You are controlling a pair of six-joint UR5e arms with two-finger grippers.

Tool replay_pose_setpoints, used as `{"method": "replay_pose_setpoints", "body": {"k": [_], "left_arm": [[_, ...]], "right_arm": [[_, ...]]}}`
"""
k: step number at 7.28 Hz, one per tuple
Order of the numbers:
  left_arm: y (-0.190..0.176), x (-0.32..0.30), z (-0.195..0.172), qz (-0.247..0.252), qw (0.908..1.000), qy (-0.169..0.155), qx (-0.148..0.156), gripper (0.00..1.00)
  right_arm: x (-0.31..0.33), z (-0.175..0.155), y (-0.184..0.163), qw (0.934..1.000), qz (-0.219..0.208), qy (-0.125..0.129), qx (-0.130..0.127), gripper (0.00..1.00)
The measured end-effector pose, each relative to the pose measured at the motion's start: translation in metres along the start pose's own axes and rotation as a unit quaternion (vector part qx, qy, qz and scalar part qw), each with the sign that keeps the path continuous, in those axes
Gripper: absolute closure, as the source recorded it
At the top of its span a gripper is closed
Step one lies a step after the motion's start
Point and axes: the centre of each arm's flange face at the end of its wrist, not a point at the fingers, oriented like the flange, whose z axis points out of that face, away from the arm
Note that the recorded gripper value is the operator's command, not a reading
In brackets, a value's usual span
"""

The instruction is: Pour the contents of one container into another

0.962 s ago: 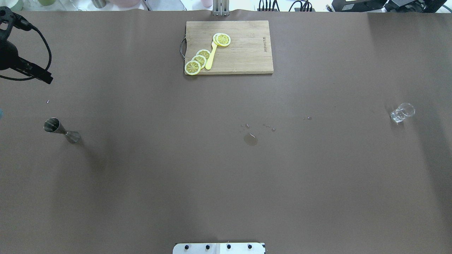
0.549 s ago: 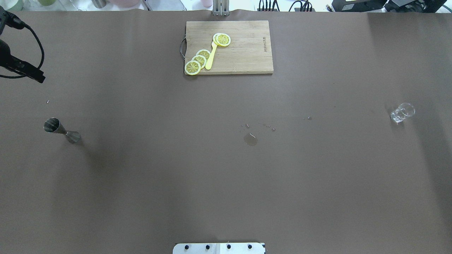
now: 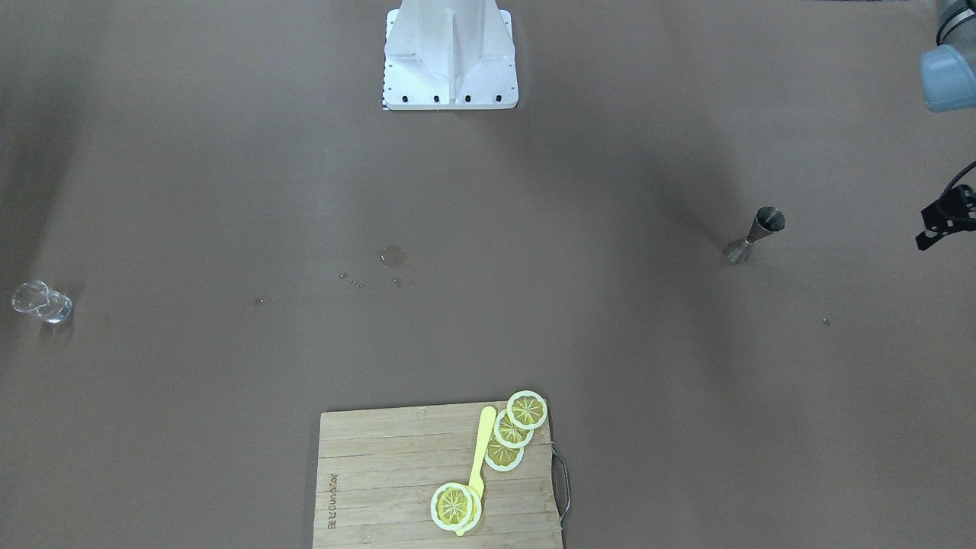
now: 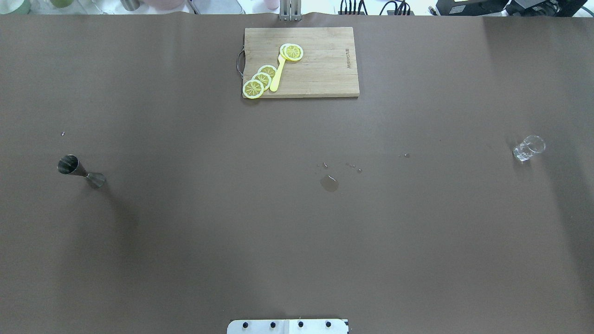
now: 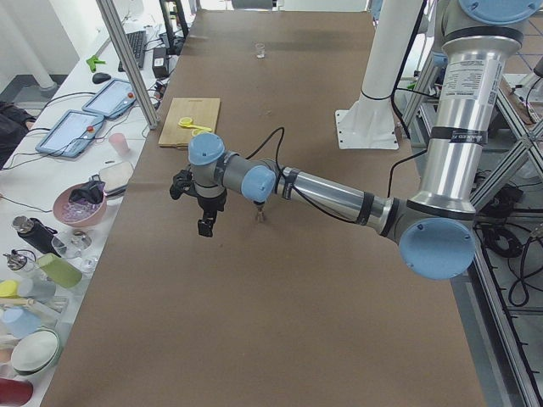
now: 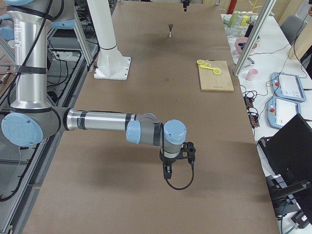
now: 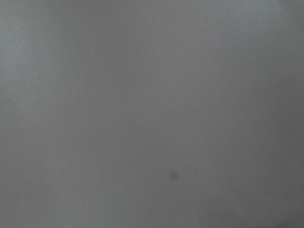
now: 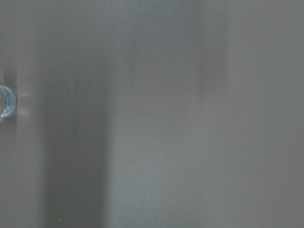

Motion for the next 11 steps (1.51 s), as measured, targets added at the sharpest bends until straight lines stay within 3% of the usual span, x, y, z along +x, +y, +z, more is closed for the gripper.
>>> {"method": "replay_pose_setpoints", "body": {"k": [3,5,11], "left_arm": [[0.071,-0.07,-0.005,-0.048,0.9985,0.026,-0.01,0.02],[0.103,-0.09,-0.002,-0.048,0.9983,0.029,-0.017,0.02],[0.144,-0.129,-0.019,-0.039,0.9982,0.023,-0.04,0.02]], "right_arm": [[0.0,0.0,0.0,1.0,-0.001,0.0,0.0,0.0],[0.0,0.0,0.0,1.0,-0.001,0.0,0.0,0.0],[0.0,0.0,0.0,1.0,-0.002,0.001,0.0,0.0]]}}
